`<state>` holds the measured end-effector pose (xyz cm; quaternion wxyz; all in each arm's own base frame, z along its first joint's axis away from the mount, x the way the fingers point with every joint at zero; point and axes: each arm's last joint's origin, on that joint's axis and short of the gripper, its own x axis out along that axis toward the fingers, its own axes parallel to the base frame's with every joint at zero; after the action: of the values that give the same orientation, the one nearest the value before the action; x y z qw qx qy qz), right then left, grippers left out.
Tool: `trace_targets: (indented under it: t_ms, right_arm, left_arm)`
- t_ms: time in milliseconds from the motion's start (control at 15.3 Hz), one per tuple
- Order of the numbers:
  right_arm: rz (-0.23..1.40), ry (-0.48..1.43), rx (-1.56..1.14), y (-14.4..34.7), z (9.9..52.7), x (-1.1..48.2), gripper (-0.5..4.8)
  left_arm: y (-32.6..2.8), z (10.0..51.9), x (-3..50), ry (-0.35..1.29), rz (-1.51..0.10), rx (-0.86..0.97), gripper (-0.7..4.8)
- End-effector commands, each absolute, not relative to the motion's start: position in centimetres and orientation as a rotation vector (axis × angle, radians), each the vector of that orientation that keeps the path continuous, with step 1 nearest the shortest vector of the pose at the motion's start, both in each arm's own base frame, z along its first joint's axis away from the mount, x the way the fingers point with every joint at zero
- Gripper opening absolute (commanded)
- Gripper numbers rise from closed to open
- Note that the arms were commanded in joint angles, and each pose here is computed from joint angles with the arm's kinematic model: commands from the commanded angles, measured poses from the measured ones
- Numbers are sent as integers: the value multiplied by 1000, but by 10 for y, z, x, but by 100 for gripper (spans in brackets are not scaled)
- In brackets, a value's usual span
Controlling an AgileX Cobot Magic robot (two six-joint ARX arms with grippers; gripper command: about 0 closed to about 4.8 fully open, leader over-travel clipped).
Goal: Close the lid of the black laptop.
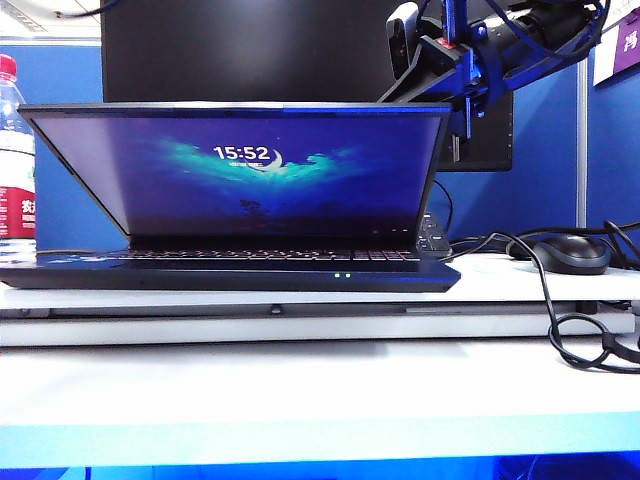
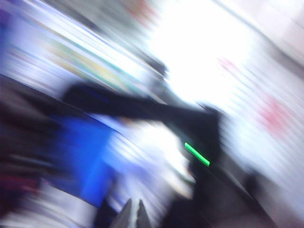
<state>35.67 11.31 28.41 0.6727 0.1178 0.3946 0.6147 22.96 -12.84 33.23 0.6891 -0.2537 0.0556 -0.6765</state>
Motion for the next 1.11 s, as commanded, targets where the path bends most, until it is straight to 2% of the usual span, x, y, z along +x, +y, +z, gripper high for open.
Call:
trace_targets:
  t_ms: [65, 196, 327, 588, 784, 1111]
  right_arm:
    - [1383, 896, 262, 114, 286, 354, -2]
    - [1383, 895, 262, 114, 286, 354, -2]
    - [1383, 895, 260, 114, 286, 355, -2]
    - [1370, 899, 246, 114, 285, 355, -1]
    - [1368, 910, 237, 117, 285, 354, -1]
    - [1353, 998, 269, 115, 258, 346, -2]
  left_arm:
    - [-110, 320, 249, 113, -1094, -619, -5]
    - [-102, 298, 257, 218, -762, -519, -5]
    - [-98, 278, 258, 347, -573, -394, -5]
    - [-96, 265, 255, 441, -529, -277, -5]
    - [-94, 260, 254, 480, -480, -255, -5]
    - [-93, 251, 252, 543, -455, -217, -5]
